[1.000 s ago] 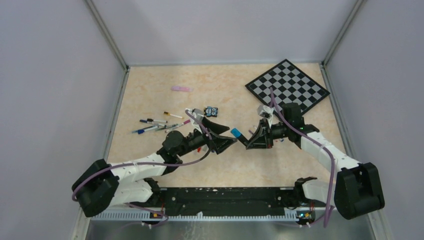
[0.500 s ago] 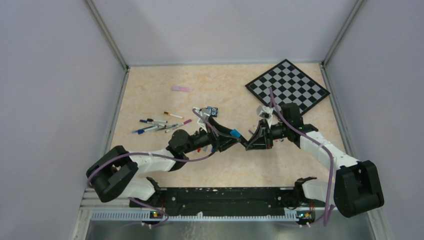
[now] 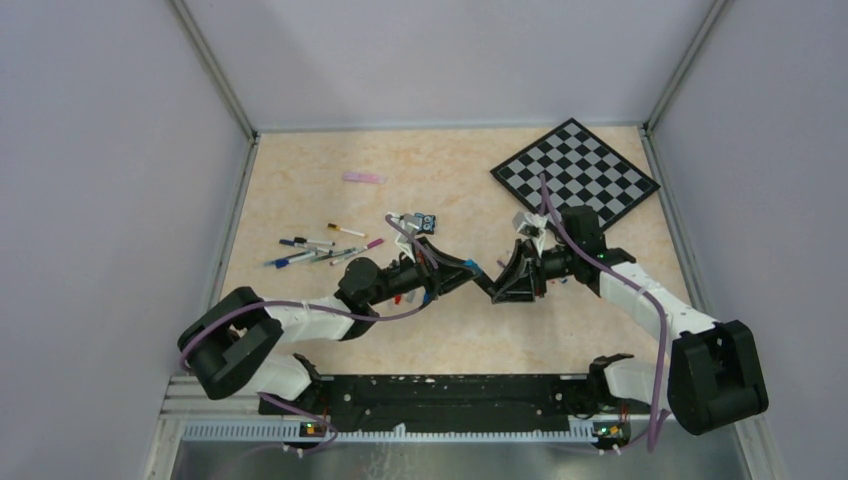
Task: Open the pen caps
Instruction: Open the pen cap from the pen, then place the pen at the center of the board, then place the pen cap at the center of the board, then pick up the pen from the center of the board.
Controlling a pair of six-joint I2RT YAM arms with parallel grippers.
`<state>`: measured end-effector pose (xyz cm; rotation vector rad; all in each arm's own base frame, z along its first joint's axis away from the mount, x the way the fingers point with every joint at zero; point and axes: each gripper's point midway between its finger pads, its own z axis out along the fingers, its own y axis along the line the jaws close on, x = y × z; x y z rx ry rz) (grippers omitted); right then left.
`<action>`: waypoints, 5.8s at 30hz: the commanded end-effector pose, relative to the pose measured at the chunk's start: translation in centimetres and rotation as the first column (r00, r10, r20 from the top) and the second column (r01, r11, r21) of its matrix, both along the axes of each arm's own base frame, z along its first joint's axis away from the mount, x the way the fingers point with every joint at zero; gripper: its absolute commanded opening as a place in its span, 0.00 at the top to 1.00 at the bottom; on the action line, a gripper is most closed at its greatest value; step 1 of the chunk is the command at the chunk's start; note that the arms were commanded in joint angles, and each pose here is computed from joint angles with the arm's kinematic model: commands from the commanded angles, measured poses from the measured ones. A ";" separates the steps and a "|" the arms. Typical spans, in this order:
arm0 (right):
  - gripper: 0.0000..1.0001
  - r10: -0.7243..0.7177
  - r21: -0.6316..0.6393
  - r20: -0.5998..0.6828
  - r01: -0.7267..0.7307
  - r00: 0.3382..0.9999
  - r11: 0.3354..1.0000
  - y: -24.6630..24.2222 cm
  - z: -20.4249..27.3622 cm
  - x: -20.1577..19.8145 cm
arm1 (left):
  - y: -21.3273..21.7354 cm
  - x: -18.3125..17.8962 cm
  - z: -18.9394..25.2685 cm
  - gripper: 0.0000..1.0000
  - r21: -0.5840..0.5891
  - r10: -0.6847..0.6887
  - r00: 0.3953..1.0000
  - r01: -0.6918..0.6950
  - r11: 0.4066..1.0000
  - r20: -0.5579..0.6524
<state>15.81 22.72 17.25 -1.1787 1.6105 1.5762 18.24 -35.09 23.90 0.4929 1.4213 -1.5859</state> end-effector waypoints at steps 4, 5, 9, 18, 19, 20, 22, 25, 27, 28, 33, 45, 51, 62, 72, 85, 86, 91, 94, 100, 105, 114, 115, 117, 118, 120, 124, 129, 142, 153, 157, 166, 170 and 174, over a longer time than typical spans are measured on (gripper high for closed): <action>0.53 0.026 0.047 0.030 -0.027 0.999 0.999 0.5 1.7 0.4 | -1.1 -1.0 2.5 1.00 -0.062 -0.065 0.996 0.069 0.996 0.063; 0.52 0.029 0.050 0.026 -0.030 0.999 0.998 0.6 1.7 0.3 | -1.4 -1.1 2.4 1.00 -0.059 -0.073 0.995 0.077 0.995 0.063; 0.51 0.035 0.059 0.020 -0.036 0.999 0.998 0.6 2.0 0.2 | -2.3 -1.3 2.0 1.00 -0.047 -0.096 0.993 0.099 0.994 0.067; 1.00 0.025 0.037 -0.013 -0.025 1.000 0.999 1.0 1.7 0.4 | -2.2 -0.2 2.9 1.00 -0.055 -0.028 0.993 0.035 0.998 0.113; 1.00 0.029 0.033 -0.016 -0.028 0.999 0.999 1.0 1.6 0.4 | -1.8 0.4 3.5 1.00 -0.065 0.009 0.992 -0.001 0.998 0.128; 1.00 0.035 0.027 -0.023 -0.034 0.999 0.999 1.1 1.5 0.3 | -1.2 1.1 4.2 1.00 -0.076 0.058 0.986 -0.046 0.996 0.155; 1.00 0.050 0.018 -0.029 -0.049 0.998 0.999 1.1 1.2 0.1 | 0.8 2.7 6.4 1.00 -0.122 0.164 0.967 -0.142 0.982 0.196; 1.00 0.074 0.000 -0.064 -0.074 0.995 0.997 1.5 0.5 -0.5 | 5.0 6.0 10.2 1.00 -0.192 0.351 0.909 -0.312 0.930 0.224; 1.00 0.091 -0.019 -0.069 -0.093 0.993 0.996 1.9 0.1 -0.8 | 7.9 7.5 12.5 1.00 -0.243 0.458 0.862 -0.407 0.880 0.217; 1.00 0.099 -0.032 -0.076 -0.101 0.992 0.994 2.0 -0.3 -1.0 | 9.1 8.0 13.6 1.00 -0.267 0.502 0.839 -0.444 0.855 0.211; 1.00 0.123 -0.063 -0.086 -0.129 0.989 0.990 2.4 -1.0 -1.2 | 13.1 8.0 17.0 1.00 -0.353 0.608 0.770 -0.523 0.776 0.195; 1.00 -0.283 -0.402 0.279 0.379 0.918 0.833 -3.6 -4.8 9.2 | 11.8 6.2 9.2 1.00 -0.015 0.467 0.874 -0.469 0.883 0.132; 1.00 -0.491 -0.499 0.412 0.641 0.768 0.583 -11.4 -6.2 14.6 | 10.8 3.6 0.3 1.00 0.156 0.341 0.935 -0.325 0.933 -0.094; 0.93 -0.580 -0.618 0.407 0.680 0.706 0.394 -17.3 -9.1 17.5 | 10.8 1.6 -4.8 1.00 0.223 0.284 0.939 -0.241 0.945 -0.191; 0.85 -0.585 -0.696 0.340 0.615 0.736 0.369 -17.7 -11.6 18.5 | 11.4 1.1 -6.0 1.00 0.242 0.303 0.934 -0.255 0.936 -0.189; 0.72 -0.589 -0.714 0.269 0.568 0.762 0.409 -16.9 -12.4 18.0 | 11.2 1.0 -6.5 0.99 0.251 0.295 0.935 -0.243 0.937 -0.198; 0.71 -0.587 -0.711 0.261 0.564 0.766 0.420 -16.7 -12.3 17.9 | 11.2 1.0 -6.5 0.98 0.250 0.294 0.935 -0.242 0.938 -0.199; 0.71 -0.578 -0.683 0.222 0.548 0.785 0.482 -15.5 -11.3 17.2 | 11.2 0.8 -6.4 0.98 0.248 0.285 0.938 -0.233 0.940 -0.199; 0.71 -0.574 -0.661 0.218 0.552 0.789 0.508 -15.0 -10.5 16.9 | 11.2 0.7 -6.3 0.98 0.245 0.280 0.939 -0.230 0.942 -0.198; 0.71 -0.567 -0.619 0.213 0.559 0.796 0.552 -14.2 -9.1 16.3 | 11.1 0.7 -6.1 0.97 0.245 0.276 0.940 -0.225 0.943 -0.199; 0.71 -0.539 -0.557 0.186 0.540 0.821 0.631 -12.7 -7.3 15.4 | 10.7 0.6 -6.3 0.97 0.249 0.255 0.942 -0.199 0.948 -0.218; 0.71 -0.470 -0.390 0.205 0.512 0.859 0.766 -10.2 -3.0 13.2 | 10.4 2.6 -9.5 1.00 0.430 0.357 0.856 -0.181 0.885 -0.374; 0.71 -0.472 -0.383 0.214 0.518 0.855 0.765 -10.2 -2.7 13.2 | 10.4 3.0 -10.2 1.00 0.470 0.386 0.837 -0.180 0.864 -0.389; 0.71 -0.473 -0.380 0.216 0.520 0.854 0.765 -10.2 -2.6 13.1 | 10.1 3.3 -11.0 1.00 0.526 0.418 0.814 -0.167 0.834 -0.404; 0.71 -0.472 -0.378 0.219 0.520 0.854 0.766 -10.1 -2.6 13.1 | 9.8 3.4 -11.3 1.00 0.546 0.430 0.807 -0.163 0.822 -0.405; 0.71 -0.471 -0.378 0.220 0.520 0.854 0.766 -10.1 -2.5 13.0 | 9.1 3.5 -11.8 1.00 0.590 0.459 0.801 -0.168 0.789 -0.386; 0.71 -0.471 -0.369 0.231 0.525 0.851 0.767 -10.1 -2.1 13.0 | 7.6 3.7 -13.1 0.99 0.725 0.540 0.786 -0.180 0.665 -0.300; 0.71 -0.471 -0.356 0.251 0.533 0.846 0.768 -10.1 -1.5 12.9 | 6.3 4.3 -16.3 0.95 0.855 0.593 0.773 -0.135 0.501 -0.225; 0.71 -0.466 -0.337 0.266 0.534 0.844 0.775 -10.0 -0.9 12.7 | 5.3 5.7 -18.9 0.71 0.948 0.612 0.782 -0.094 0.305 -0.119; 0.71 -0.463 -0.340 0.258 0.528 0.848 0.778 -10.0 -1.2 12.5 | 5.1 5.8 -19.0 0.63 0.952 0.602 0.789 -0.078 0.295 -0.122; 0.71 -0.462 -0.340 0.259 0.528 0.848 0.778 -9.9 -1.2 12.5 | 4.9 6.2 -17.1 0.62 0.939 0.592 0.799 -0.116 0.323 -0.105; 0.71 -0.458 -0.335 0.262 0.525 0.849 0.782 -9.9 -1.0 12.4 | 6.8 8.6 -11.2 0.45 0.859 0.602 0.797 -0.341 0.381 0.050; 0.71 -0.456 -0.330 0.264 0.524 0.850 0.785 -9.8 -0.8 12.3 | 9.1 11.1 -8.3 0.16 0.780 0.668 0.738 -0.471 0.413 0.092; 0.71 -0.454 -0.323 0.272 0.525 0.849 0.787 -9.8 -0.6 12.3 | 11.9 14.3 -6.2 0.02 0.670 0.723 0.690 -0.519 0.531 -0.039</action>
